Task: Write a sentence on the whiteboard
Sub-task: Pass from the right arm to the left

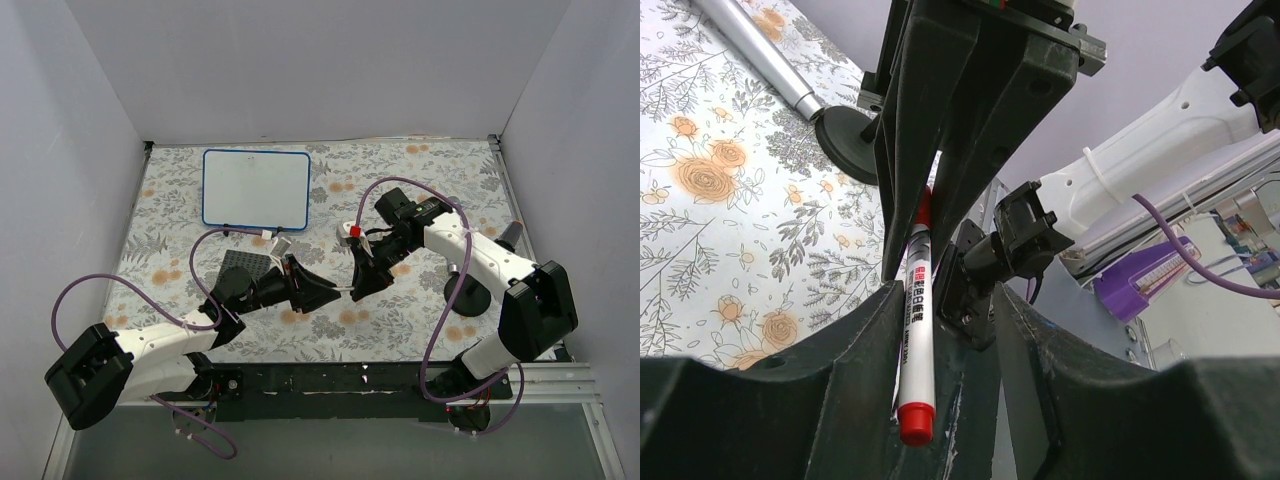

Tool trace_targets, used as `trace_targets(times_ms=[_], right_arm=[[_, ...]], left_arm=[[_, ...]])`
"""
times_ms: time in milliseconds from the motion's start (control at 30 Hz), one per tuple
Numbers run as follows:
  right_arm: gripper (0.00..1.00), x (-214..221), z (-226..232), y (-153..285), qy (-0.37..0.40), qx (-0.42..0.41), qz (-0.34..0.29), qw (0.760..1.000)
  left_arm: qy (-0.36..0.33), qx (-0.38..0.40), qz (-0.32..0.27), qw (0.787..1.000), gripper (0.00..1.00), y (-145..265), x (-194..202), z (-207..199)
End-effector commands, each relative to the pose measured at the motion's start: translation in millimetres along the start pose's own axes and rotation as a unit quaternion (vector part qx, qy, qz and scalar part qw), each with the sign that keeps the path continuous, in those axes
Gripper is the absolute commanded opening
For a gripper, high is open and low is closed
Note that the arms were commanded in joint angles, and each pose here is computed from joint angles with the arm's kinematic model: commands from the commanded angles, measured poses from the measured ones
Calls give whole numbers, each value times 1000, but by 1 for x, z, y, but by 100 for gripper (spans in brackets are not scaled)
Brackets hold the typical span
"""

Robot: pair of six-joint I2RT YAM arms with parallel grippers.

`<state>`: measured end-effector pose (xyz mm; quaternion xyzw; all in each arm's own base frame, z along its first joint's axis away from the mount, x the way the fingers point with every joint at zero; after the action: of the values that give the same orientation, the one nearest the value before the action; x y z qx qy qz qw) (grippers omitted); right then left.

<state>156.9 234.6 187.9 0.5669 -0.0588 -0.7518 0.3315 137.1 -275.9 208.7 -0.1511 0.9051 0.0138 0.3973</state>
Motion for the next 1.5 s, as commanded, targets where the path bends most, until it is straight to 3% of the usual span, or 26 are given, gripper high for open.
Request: trace_targets(times_ms=[0, 100, 400, 800, 967, 1300, 1467], right_arm=[[1, -6, 0, -3, 2, -8, -13, 1000], [1, -4, 0, -3, 3, -8, -9, 1000], [1, 3, 6, -3, 30, -16, 12, 999], [1, 6, 11, -8, 39, -25, 30, 998], [1, 5, 11, -8, 37, -29, 27, 999], [1, 1, 10, -9, 29, -30, 15, 999], [1, 1, 9, -10, 27, -29, 15, 999]], left_arm=[[-7, 8, -22, 1000, 40, -1, -8, -5], [-23, 7, -16, 1000, 40, -3, -10, -6], [-95, -6, 122, 988, 45, -6, 1, -4], [-87, -1, 186, 979, 49, -9, 14, 1], [-91, 0, 182, 979, 49, -9, 12, 1], [-66, 23, 116, 991, 48, -8, 8, -6], [-56, 19, 120, 991, 45, -6, 13, -3]])
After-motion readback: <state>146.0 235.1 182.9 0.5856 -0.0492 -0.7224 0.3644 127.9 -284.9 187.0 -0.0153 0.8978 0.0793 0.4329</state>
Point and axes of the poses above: each gripper's point midway between its finger pads, its own y axis back along the fingers, its own z axis along the line the jaws close on, x = y × z, the point moved 4 cm from there along y, back along the fingers, and after that the axes turned 1 degree about y, right-handed, at the moved point
